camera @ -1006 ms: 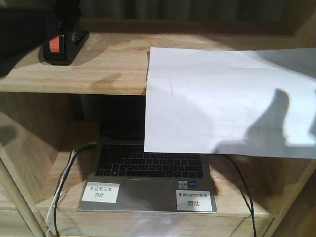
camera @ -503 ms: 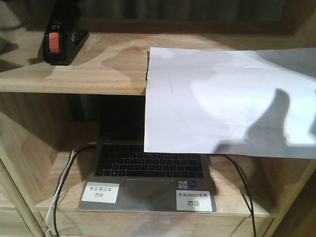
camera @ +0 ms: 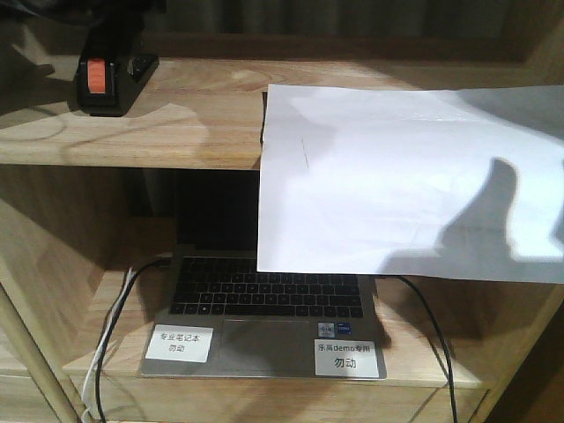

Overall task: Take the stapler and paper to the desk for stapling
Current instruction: 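Reach the left gripper over the black stapler on the upper shelf, then close the left gripper on the stapler and lift it off the shelf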

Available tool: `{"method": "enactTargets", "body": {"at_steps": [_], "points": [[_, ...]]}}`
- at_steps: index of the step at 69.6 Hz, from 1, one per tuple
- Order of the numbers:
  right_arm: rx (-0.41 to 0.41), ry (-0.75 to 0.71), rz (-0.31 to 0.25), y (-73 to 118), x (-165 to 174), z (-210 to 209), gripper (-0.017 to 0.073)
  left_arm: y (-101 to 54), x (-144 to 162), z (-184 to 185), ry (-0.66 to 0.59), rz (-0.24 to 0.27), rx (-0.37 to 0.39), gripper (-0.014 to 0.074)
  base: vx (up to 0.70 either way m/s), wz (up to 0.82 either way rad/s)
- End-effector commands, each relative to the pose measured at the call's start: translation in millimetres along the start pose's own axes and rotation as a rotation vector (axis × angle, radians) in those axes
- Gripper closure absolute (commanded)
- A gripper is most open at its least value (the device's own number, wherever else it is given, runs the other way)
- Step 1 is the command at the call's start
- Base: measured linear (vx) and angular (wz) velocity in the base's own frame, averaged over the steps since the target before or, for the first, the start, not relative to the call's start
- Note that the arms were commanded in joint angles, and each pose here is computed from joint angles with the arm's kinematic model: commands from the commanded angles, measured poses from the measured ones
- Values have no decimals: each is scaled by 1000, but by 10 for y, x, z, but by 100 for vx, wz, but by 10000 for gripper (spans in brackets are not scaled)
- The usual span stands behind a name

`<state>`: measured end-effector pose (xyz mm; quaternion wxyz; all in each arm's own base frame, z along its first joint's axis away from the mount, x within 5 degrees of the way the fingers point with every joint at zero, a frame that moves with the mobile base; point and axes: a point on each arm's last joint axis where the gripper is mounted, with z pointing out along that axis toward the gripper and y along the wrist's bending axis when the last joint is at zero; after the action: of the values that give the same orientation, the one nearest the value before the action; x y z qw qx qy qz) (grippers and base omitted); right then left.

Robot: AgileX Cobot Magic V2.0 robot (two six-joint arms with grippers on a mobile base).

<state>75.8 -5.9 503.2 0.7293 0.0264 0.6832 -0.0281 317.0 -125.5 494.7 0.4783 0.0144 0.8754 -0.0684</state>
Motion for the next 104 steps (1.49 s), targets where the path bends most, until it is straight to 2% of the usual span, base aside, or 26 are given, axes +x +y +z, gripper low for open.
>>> {"method": "enactTargets", "body": {"at_steps": [1,16,37,47,55,74,86,98,104], "points": [[3,-92,0,-2,-128,4,171,32,-121,-126,-88,-19,26,-30,0,0],[3,-91,0,-2,-127,4,171,-6,-82,46,-53,37,23,18,0,0],[3,-91,0,-2,-127,4,171,30,-102,55,-62,30,16,83,0,0],[3,-91,0,-2,-127,4,171,64,-114,61,-66,22,13,151,0,0],[3,-91,0,-2,-127,4,171,74,-129,63,-80,20,14,241,0,0],[3,-91,0,-2,-127,4,171,81,-145,64,-94,25,16,603,0,0],[3,-91,0,-2,-127,4,171,76,-170,40,-122,71,23,601,0,0],[3,-91,0,-2,-127,4,171,109,-202,-155,-158,127,25,601,0,0],[3,-91,0,-2,-127,4,171,133,-202,-296,-184,128,32,601,0,0]]}}
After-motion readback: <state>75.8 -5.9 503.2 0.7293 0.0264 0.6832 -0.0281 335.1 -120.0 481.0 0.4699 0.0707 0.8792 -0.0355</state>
